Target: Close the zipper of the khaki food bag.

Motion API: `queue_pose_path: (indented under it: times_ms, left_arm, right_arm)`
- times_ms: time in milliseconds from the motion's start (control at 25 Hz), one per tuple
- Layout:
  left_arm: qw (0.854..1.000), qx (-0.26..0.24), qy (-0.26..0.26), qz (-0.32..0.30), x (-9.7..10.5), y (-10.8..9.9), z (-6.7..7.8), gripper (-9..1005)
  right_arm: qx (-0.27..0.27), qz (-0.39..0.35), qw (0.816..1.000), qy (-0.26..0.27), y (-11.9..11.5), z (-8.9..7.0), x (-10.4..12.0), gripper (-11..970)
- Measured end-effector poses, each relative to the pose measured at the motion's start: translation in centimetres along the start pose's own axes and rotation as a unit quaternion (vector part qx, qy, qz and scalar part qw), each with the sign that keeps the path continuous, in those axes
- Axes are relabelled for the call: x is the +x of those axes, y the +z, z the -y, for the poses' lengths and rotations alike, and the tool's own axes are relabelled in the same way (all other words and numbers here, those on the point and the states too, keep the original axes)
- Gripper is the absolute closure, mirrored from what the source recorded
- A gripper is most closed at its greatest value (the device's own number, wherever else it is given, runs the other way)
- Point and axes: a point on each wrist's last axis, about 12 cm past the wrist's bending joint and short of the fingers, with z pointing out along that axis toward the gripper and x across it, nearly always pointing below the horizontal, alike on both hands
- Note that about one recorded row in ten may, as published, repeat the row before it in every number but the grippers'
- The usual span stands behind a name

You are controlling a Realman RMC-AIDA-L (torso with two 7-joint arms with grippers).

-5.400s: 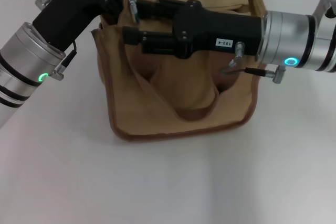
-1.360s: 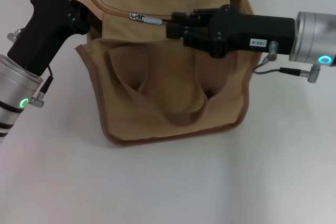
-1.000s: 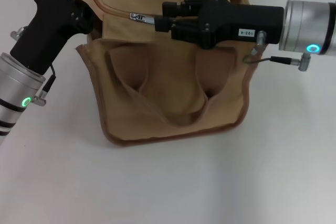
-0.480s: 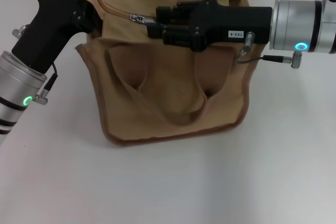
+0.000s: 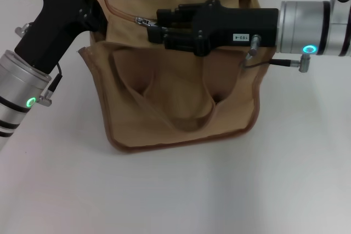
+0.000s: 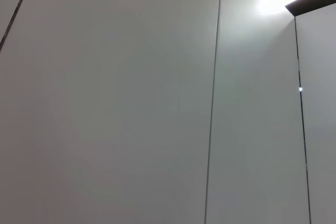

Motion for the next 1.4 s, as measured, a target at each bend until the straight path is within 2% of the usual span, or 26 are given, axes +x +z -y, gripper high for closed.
queue_pose_path:
  times_ms: [360, 640, 1200, 1400]
  left_arm:
    - [1.0, 0.004, 0.001, 0.003, -0.1, 0.3, 0.0, 985]
    - [1.0, 0.006, 0.003, 0.003, -0.1, 0.6, 0.0, 985]
    - [1.0, 0.01, 0.002, 0.006, -0.1, 0.7, 0.0, 985]
    - [1.0, 0.025, 0.001, 0.019, -0.4, 1.6, 0.2, 985]
  right_arm:
    - [-0.005, -0.003, 1.0, 0.01, 0.4, 0.1, 0.1, 490]
    - [-0.037, -0.003, 0.999, 0.022, 0.2, -0.6, -0.2, 491]
    - [-0.035, -0.008, 0.999, 0.039, 0.1, -0.5, 0.4, 494]
    - [-0.035, -0.011, 0.998, 0.053, 0.2, -0.5, 0.7, 494]
